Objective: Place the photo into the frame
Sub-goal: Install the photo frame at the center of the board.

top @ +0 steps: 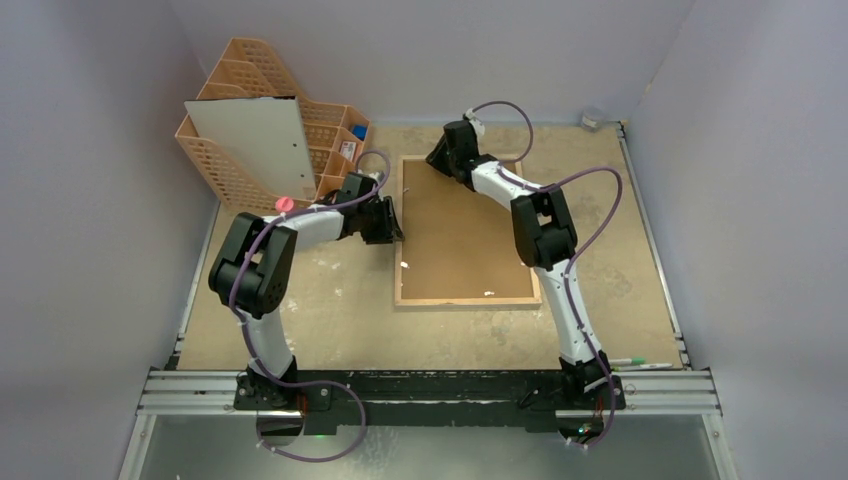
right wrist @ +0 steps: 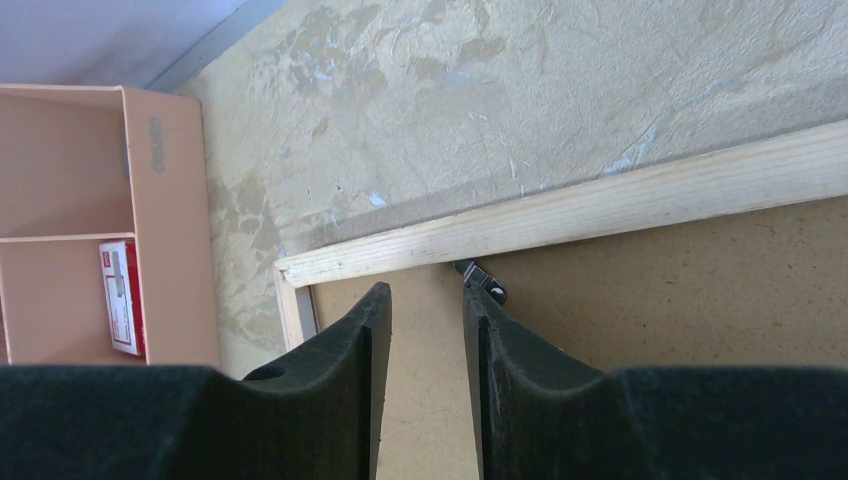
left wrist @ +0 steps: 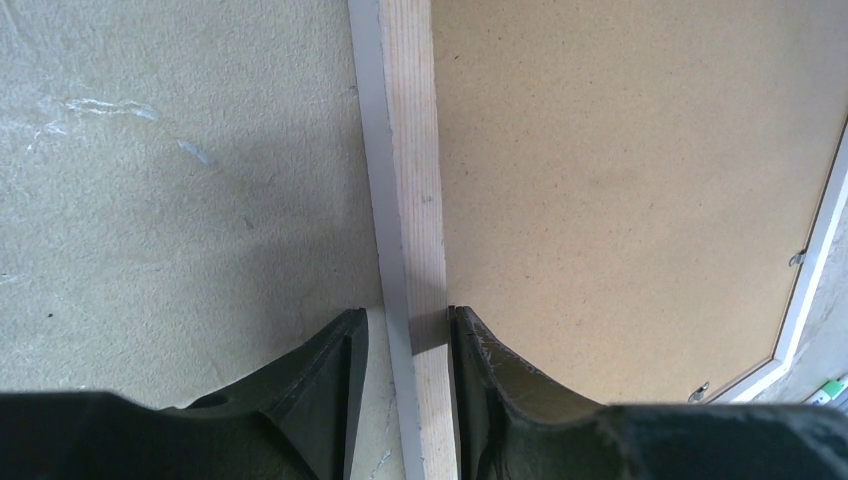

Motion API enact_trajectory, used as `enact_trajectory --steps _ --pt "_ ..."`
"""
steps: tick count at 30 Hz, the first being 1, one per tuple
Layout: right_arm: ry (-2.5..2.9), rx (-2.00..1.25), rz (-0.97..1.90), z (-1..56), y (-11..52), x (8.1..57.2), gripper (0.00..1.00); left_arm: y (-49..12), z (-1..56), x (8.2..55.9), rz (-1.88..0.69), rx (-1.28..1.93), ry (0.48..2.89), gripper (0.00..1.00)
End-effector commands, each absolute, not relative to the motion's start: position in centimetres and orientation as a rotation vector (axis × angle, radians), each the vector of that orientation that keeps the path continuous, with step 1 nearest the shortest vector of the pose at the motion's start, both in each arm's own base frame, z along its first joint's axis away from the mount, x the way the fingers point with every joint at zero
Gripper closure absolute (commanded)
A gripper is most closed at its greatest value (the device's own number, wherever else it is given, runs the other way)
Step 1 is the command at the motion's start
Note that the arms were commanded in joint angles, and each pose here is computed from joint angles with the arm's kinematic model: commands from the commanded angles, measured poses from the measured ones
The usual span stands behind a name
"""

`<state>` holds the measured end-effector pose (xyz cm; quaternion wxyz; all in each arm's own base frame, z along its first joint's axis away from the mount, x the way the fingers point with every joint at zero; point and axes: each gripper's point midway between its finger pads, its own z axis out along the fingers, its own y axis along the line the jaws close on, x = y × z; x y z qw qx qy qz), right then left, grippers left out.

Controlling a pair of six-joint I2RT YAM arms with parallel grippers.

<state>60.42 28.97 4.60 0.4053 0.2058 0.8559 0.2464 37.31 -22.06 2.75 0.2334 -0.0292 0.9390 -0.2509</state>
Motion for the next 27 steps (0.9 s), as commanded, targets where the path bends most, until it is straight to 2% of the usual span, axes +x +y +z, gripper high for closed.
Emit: enact_trajectory --steps 1,13,21,27 --pt "2.196 0.586 0.479 0.6 26.5 60.8 0.64 -20.4 1.6 35.0 -0.605 -0.037 2.659 0.63" --pt "2.207 0.69 0.372 -0.3 24.8 60.6 0.63 -20.4 1.6 34.8 -0.61 -0.034 2.657 0.63" --pt "2.176 0.748 0.599 1.7 27.9 61.1 0.61 -20.9 1.6 34.6 -0.653 -0.029 2.659 0.65" --pt "2.203 0.755 0.646 0.1 28.7 60.5 0.61 -21.0 1.5 34.3 -0.668 -0.022 2.661 0.7"
